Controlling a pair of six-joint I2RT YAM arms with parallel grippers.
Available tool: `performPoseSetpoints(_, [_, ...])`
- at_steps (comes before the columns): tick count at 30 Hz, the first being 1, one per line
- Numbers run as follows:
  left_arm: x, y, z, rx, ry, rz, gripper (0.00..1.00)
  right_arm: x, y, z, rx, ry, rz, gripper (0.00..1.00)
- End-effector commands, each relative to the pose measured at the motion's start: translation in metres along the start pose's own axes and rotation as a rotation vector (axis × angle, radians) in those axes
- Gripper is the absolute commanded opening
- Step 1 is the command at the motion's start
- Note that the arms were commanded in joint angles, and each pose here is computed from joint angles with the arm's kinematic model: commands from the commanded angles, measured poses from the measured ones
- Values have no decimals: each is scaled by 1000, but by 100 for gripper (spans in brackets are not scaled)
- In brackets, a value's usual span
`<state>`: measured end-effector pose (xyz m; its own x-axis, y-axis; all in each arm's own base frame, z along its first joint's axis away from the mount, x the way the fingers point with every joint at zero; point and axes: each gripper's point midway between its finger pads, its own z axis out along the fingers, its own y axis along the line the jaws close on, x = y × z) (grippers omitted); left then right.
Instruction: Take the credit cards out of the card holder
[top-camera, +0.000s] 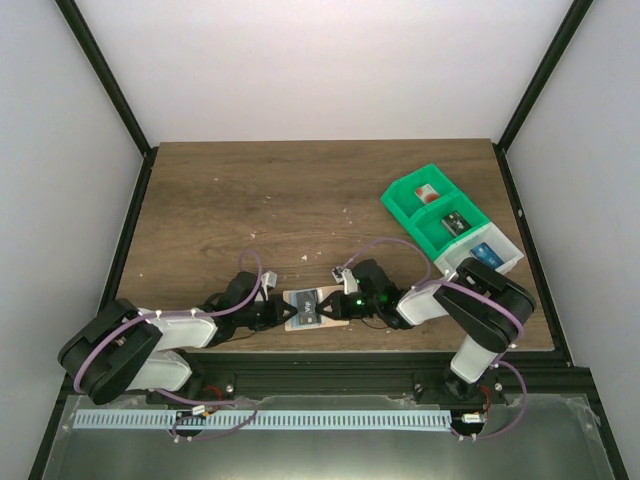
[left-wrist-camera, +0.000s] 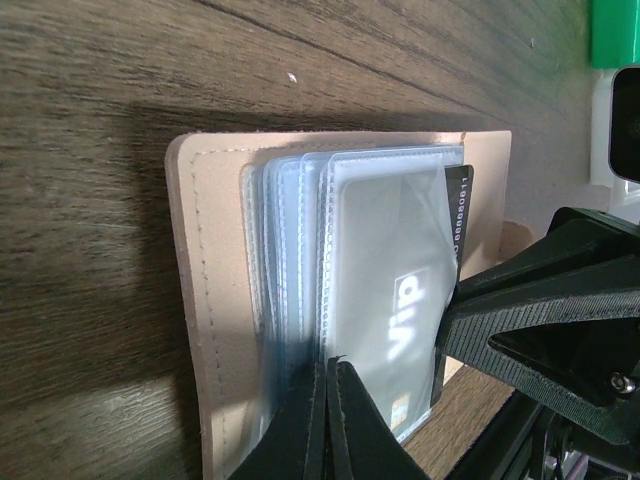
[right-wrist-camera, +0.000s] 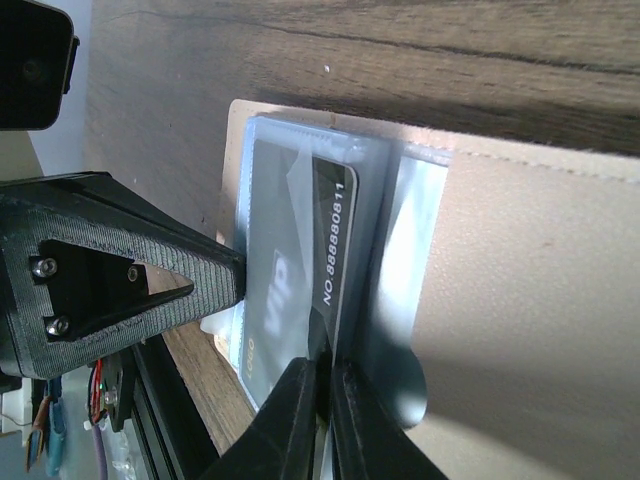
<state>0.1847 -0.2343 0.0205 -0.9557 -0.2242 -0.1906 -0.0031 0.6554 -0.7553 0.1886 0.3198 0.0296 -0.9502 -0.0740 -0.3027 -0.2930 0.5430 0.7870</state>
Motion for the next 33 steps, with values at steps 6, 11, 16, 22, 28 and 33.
performPoseSetpoints(6, [13,36,-1,-126,18,-32,0,2,-2,-2,-5,8,-2,5])
performPoseSetpoints(11, [13,37,-1,-127,16,-34,0,2,-5,-4,-1,3,6,13])
performPoseSetpoints(16, [13,37,-2,-129,16,-34,1,3,-4,-4,-13,8,6,4])
performPoseSetpoints(22, [13,38,-3,-134,12,-34,1,4,-6,-5,-14,7,9,1])
performPoseSetpoints(28, [13,38,-3,-136,11,-32,1,3,-10,-10,-6,-5,21,7])
performPoseSetpoints(33, [12,39,-2,-141,10,-31,1,4,-12,-11,-8,-4,26,1])
